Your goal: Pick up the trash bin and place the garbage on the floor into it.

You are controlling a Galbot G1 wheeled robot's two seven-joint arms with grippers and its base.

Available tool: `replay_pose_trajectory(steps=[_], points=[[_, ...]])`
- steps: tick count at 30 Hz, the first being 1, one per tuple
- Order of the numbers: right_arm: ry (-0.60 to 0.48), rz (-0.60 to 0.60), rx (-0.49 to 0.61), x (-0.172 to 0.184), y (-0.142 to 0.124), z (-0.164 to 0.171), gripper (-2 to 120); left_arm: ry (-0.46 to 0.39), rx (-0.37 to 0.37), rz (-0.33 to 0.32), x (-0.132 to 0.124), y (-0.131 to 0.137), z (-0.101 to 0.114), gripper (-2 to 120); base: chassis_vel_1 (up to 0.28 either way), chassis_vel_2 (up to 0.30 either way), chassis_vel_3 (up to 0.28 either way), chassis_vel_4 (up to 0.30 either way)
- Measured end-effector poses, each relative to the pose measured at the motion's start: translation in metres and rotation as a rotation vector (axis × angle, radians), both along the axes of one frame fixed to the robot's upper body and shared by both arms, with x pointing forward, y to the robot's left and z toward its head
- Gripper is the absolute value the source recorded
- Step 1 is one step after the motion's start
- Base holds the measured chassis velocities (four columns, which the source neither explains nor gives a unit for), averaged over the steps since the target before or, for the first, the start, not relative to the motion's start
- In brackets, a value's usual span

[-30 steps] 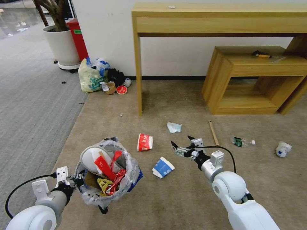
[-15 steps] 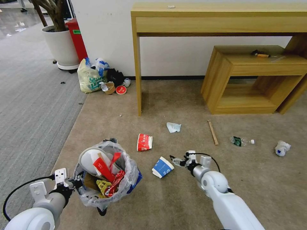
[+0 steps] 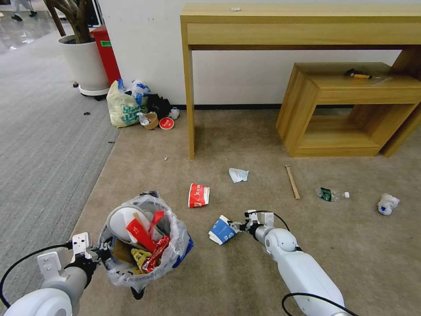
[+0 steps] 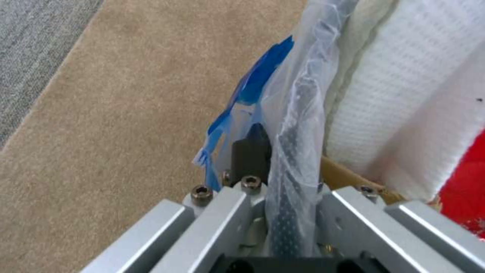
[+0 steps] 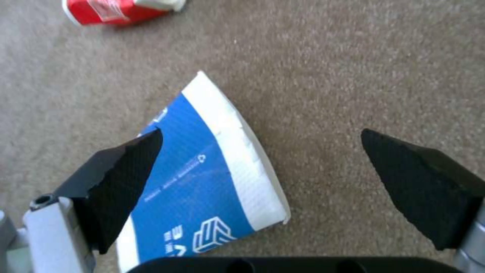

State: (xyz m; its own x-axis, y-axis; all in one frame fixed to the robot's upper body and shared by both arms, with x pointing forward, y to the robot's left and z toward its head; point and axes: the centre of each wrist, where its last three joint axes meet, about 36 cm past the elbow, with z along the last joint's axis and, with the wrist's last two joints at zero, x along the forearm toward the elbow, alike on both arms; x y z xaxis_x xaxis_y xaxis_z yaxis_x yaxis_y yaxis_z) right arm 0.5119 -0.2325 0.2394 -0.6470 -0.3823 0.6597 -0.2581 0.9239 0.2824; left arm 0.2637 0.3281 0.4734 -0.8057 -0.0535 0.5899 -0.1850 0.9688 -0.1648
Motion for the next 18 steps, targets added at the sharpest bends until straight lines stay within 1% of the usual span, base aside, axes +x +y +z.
replay_pose_trajectory(steps=[2,8,18], points=[[0.006,0.017,-0.008,0.007,0.001,-0.003,100,-0.002,0.001,-0.002,0.001,-0.001,0.000,0,0.000,0.000,0.000,0.000],[0.010,0.042,-0.013,0.014,0.008,-0.005,100,-0.003,0.001,-0.004,0.001,-0.002,0.001,0,0.000,0.000,0.000,0.000],[0.014,0.076,-0.033,0.031,0.021,-0.012,96,-0.006,0.004,-0.004,-0.001,-0.002,0.003,0,0.000,0.000,0.000,0.000]])
